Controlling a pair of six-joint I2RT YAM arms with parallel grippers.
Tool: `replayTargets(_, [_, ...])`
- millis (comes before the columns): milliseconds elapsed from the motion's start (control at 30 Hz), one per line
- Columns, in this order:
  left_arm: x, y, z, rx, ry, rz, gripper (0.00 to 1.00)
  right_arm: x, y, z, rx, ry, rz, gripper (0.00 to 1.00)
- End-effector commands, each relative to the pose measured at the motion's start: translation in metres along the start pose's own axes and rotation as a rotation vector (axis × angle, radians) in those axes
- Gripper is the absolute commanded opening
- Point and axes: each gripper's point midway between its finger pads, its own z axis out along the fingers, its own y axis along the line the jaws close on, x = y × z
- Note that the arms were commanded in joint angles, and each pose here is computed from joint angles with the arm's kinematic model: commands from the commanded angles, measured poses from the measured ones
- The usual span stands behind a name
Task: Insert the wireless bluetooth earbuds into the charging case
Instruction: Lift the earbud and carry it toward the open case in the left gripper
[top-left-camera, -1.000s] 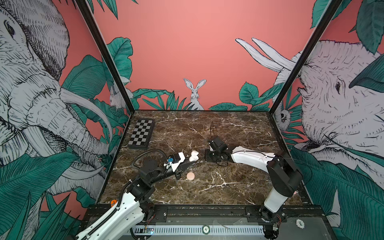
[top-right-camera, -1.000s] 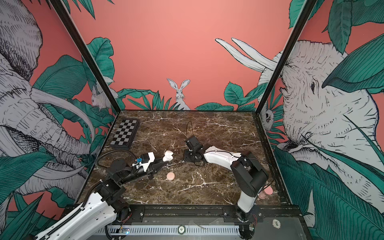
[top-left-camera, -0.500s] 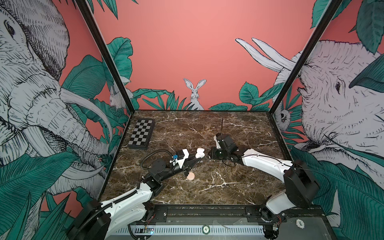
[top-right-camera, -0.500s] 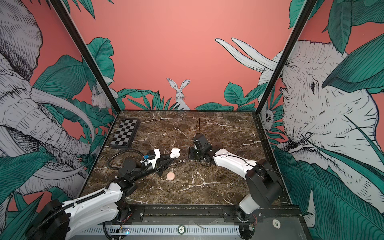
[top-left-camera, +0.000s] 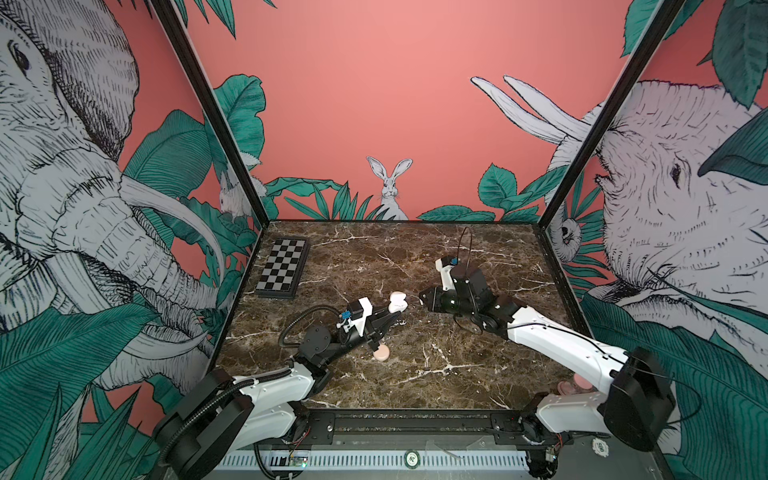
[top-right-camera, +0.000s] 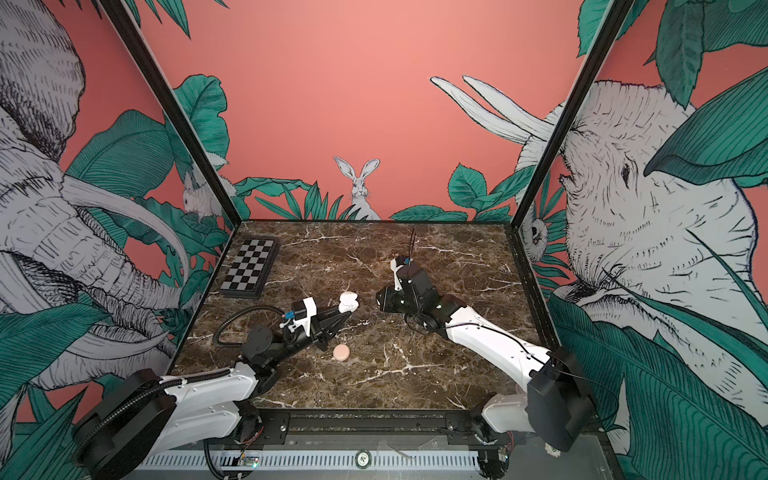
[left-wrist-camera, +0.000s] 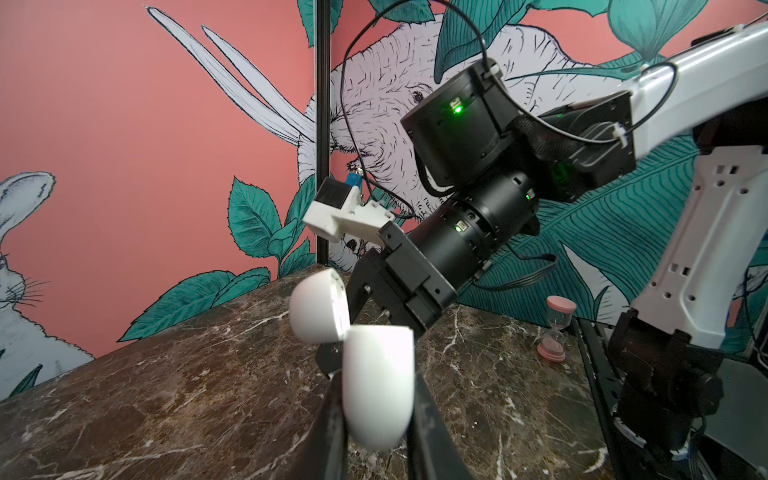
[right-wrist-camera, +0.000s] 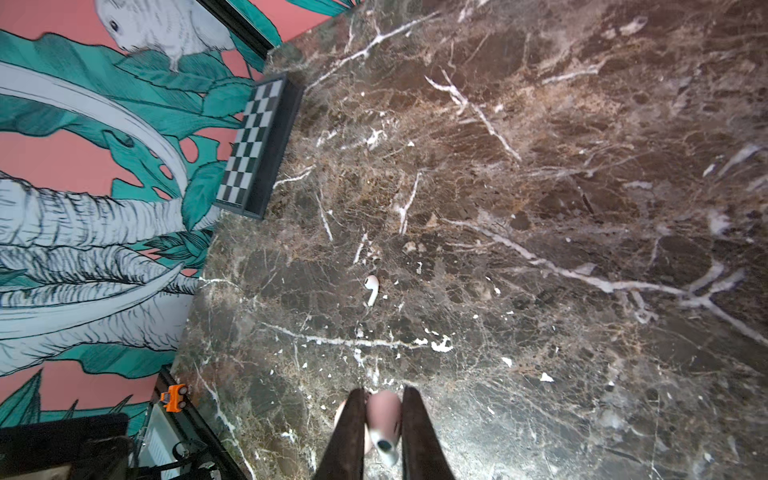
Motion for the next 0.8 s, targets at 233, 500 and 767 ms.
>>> replayTargets(233, [-0.019,-0.001,0.004,0.003,-0.076,-0.022,0.00,-0.040,0.044,-0.052,-0.146,-0.165,-0.061,0.16])
replayTargets(500, [-0.023,0.002,0.013,0.004,-0.083,-0.033,0.00,-0.056,0.072,-0.079,-0.252,-0.239,-0.094,0.16])
replayTargets(767, [-0.027,0.001,0.020,0.004,-0.095,-0.041,0.00,-0.061,0.102,-0.091,-0.344,-0.276,-0.121,0.16])
